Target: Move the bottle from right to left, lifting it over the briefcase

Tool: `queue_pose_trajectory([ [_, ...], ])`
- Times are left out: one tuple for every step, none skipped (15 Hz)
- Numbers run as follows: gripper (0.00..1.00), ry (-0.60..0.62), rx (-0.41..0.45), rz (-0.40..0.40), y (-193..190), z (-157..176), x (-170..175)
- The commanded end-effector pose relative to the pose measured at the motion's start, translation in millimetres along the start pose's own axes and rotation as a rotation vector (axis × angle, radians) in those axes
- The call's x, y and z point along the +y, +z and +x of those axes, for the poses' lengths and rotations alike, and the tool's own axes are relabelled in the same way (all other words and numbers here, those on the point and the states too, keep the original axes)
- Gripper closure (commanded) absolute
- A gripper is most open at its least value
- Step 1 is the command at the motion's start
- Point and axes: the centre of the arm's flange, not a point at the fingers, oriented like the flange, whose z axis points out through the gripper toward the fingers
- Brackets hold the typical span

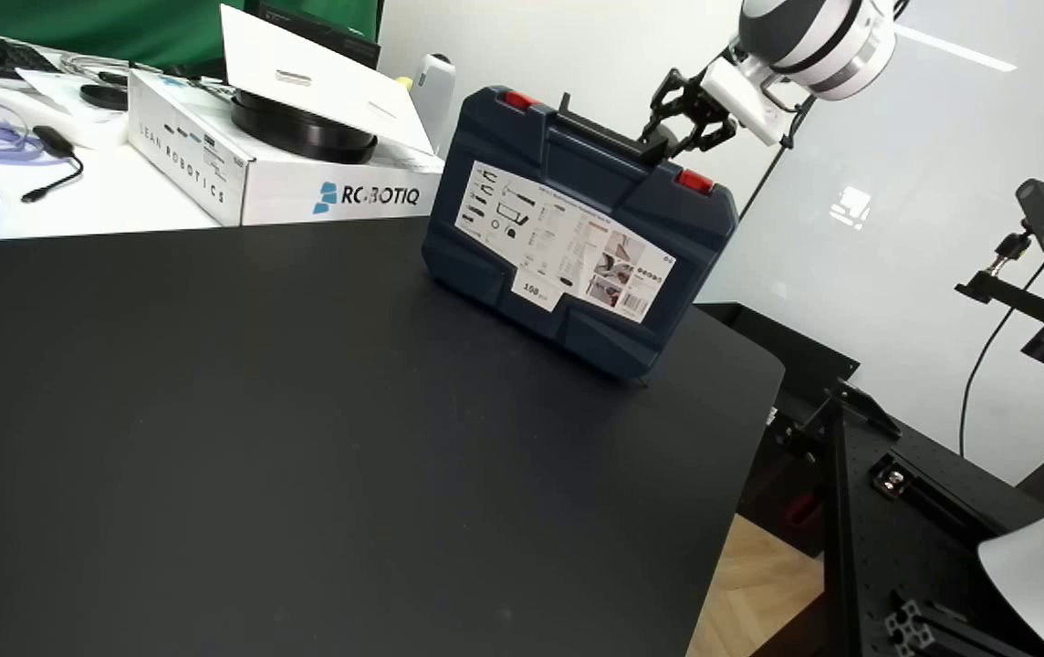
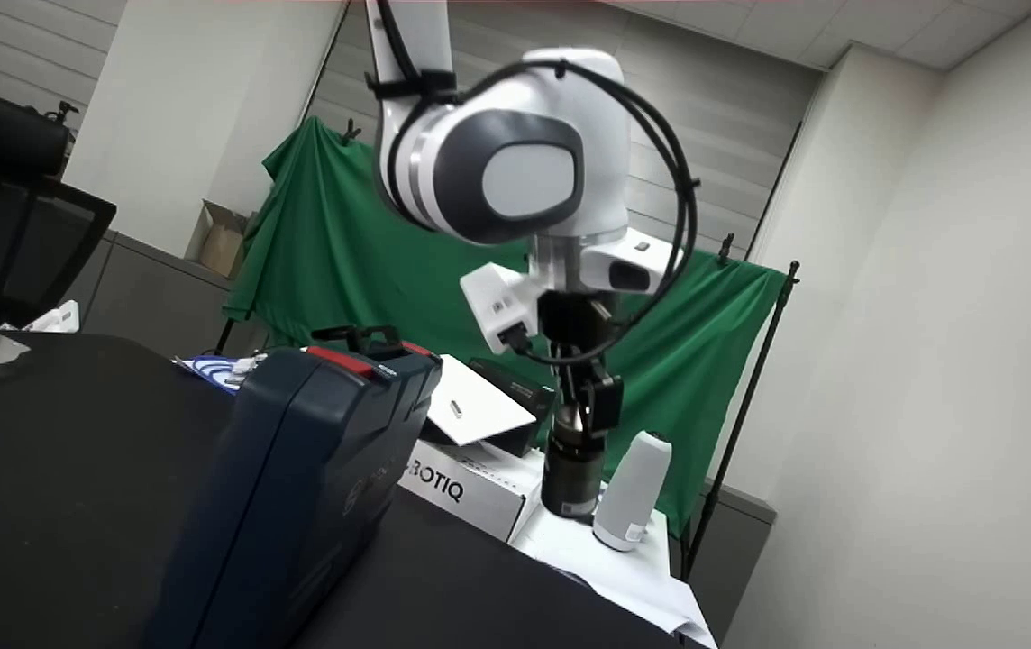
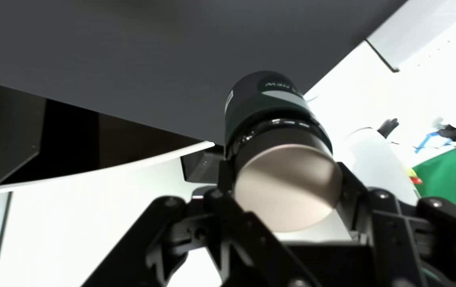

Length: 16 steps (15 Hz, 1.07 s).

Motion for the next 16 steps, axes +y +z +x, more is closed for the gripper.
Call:
queue_pose_trajectory([
  [0.64, 0.045, 0.138, 0.152, -83, -26, -16],
  [0.64, 0.050, 0.180, 0.197, -101, -32, -23],
  [0.64, 0.057, 0.220, 0.241, -117, -38, -31],
  [0.64, 0.056, 0.255, 0.289, -135, -46, -39],
  [0.64, 0.058, 0.290, 0.337, -151, -54, -48],
  [0.64, 0.060, 0.320, 0.387, -168, -64, -56],
  [0.64, 0.065, 0.323, 0.428, -181, -69, -64],
  [0.64, 0.060, 0.319, 0.464, -200, -72, -74],
  [0.64, 0.054, 0.312, 0.495, -216, -77, -84],
  [0.64, 0.043, 0.291, 0.522, -229, -87, -93],
  [0.64, 0.034, 0.275, 0.550, -240, -98, -100],
  [0.64, 0.019, 0.249, 0.566, -248, -113, -108],
  [0.64, 0.001, 0.222, 0.582, -253, -130, -116],
  [0.64, -0.019, 0.192, 0.593, -255, -148, -122],
  [0.64, -0.042, 0.160, 0.600, -255, -169, -129],
  [0.64, -0.065, 0.128, 0.604, -254, -187, -134],
])
